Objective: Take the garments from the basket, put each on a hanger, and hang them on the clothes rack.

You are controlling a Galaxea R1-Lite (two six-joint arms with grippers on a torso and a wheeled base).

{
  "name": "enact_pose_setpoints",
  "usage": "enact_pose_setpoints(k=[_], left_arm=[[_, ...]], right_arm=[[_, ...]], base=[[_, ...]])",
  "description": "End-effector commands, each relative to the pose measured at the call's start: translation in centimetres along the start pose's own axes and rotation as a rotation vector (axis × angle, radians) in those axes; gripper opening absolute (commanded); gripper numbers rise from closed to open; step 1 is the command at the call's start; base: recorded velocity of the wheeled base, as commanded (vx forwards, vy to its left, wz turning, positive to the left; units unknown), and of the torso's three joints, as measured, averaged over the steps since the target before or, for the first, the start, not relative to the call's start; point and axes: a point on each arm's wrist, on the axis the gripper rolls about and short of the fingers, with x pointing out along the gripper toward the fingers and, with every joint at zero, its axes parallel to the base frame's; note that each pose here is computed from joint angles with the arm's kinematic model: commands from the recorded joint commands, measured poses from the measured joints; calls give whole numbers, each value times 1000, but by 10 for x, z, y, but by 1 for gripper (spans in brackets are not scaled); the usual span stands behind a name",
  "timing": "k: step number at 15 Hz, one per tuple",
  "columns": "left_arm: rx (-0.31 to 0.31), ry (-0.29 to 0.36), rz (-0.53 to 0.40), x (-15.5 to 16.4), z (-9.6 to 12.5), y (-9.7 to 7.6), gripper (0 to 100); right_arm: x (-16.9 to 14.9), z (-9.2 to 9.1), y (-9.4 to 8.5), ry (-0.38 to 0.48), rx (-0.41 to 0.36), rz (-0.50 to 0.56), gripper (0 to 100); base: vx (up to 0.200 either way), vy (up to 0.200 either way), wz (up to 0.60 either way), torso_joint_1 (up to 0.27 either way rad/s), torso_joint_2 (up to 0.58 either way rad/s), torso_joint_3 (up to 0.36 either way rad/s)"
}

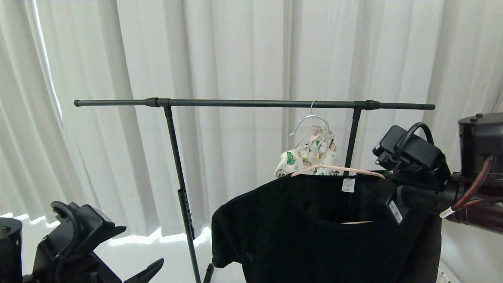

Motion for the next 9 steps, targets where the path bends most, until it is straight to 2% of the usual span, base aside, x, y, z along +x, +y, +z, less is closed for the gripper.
enact_pose_setpoints(k=[1, 4, 6, 7, 8, 9], left_arm=[[-1, -30, 7, -6, 1, -1, 100], [-102, -138, -80, -20, 7, -6, 100], [-244, -198, -118, -22, 27, -5, 100], [-312, -211, -122, -23, 34, -3, 100], [-345, -171, -90, -12, 39, 0, 100], [-348, -142, -39, -7, 38, 1, 100]], right_arm=[[0, -1, 0, 3, 1, -3, 0], [1, -7, -13, 50, 27, -101, 0], [4, -16, -25, 128, 58, -223, 0], [7, -22, -30, 171, 68, -279, 0], [11, -29, -39, 230, 81, -368, 0], [14, -33, -43, 261, 85, -408, 0]], base=[[0, 0, 0, 0, 0, 0], [0, 0, 0, 0, 0, 0], [0, 0, 0, 0, 0, 0], [0, 0, 0, 0, 0, 0], [0, 0, 0, 0, 0, 0], [0, 0, 0, 0, 0, 0]])
